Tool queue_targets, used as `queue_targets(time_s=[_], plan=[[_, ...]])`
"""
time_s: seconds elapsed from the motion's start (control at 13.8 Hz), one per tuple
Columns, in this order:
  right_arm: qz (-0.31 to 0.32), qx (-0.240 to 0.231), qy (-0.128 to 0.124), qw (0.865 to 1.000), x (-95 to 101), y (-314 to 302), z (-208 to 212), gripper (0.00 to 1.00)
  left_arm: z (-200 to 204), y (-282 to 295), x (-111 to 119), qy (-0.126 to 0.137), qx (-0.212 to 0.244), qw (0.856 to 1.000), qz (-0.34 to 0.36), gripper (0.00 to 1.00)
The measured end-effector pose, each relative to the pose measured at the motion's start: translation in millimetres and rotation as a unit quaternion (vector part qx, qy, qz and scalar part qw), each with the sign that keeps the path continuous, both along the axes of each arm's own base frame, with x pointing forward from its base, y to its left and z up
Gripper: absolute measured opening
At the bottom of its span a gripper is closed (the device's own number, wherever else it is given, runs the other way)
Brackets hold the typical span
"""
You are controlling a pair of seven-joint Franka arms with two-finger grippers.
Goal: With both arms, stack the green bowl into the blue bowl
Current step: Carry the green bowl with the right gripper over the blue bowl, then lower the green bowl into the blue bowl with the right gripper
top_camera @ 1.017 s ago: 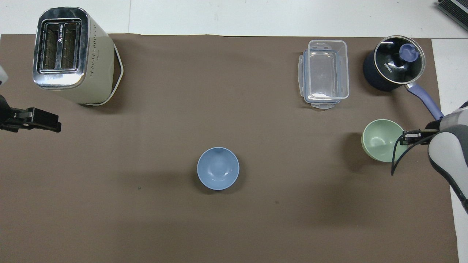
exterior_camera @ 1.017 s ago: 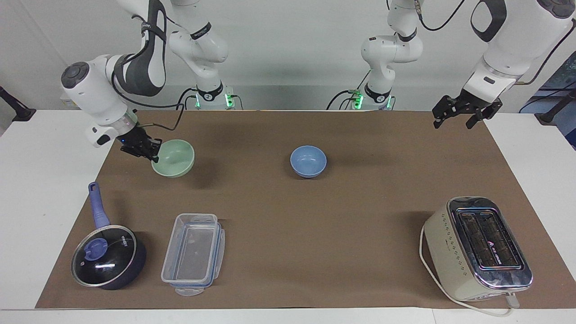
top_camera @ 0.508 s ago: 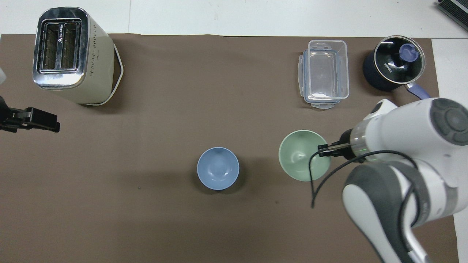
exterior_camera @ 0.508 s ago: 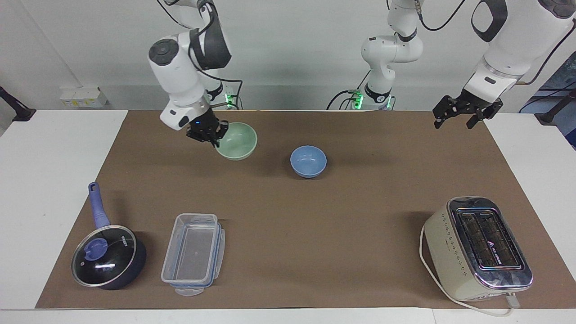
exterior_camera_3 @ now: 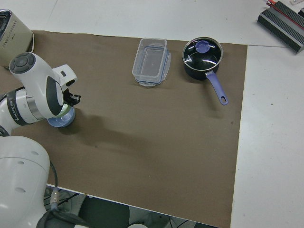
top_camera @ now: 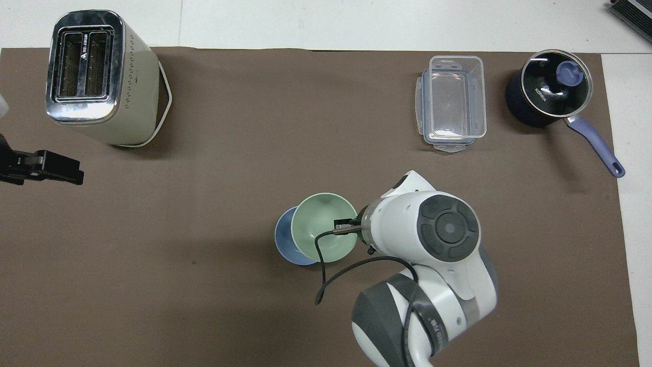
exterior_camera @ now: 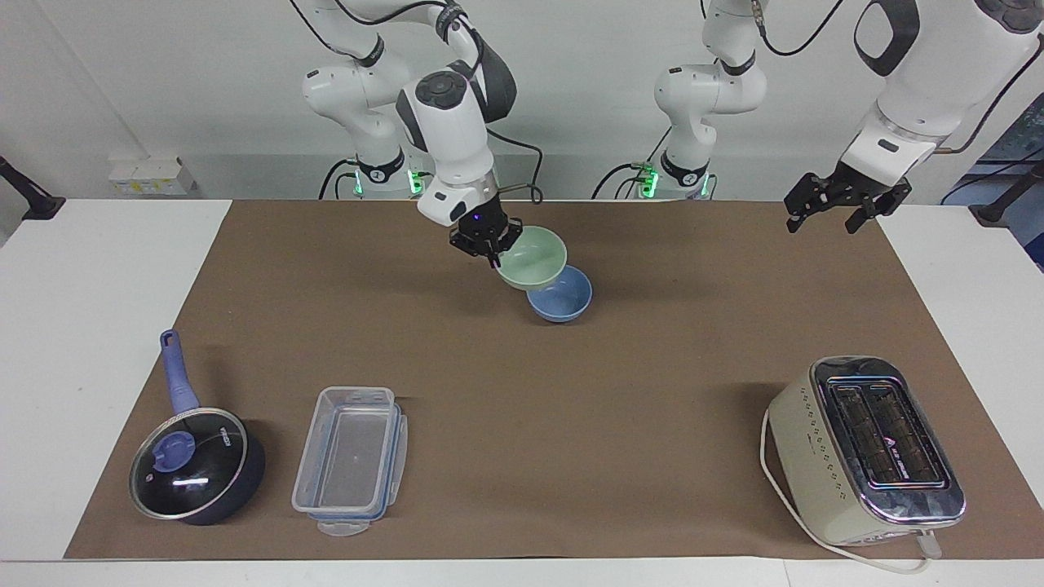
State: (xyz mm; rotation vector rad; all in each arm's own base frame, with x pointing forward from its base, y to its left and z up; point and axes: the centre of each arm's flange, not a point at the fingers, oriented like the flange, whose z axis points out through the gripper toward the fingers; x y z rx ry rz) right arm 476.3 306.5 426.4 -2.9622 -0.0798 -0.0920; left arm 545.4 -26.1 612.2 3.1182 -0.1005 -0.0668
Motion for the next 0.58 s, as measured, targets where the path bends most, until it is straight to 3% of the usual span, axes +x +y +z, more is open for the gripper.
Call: queue_targets(time_s=[0.58], plan=[[0.007,-0.002,0.008,1.0,-3.5,25,-47,0.04,0,0,0,0.0,0.0,1.0,0.0,1.0]])
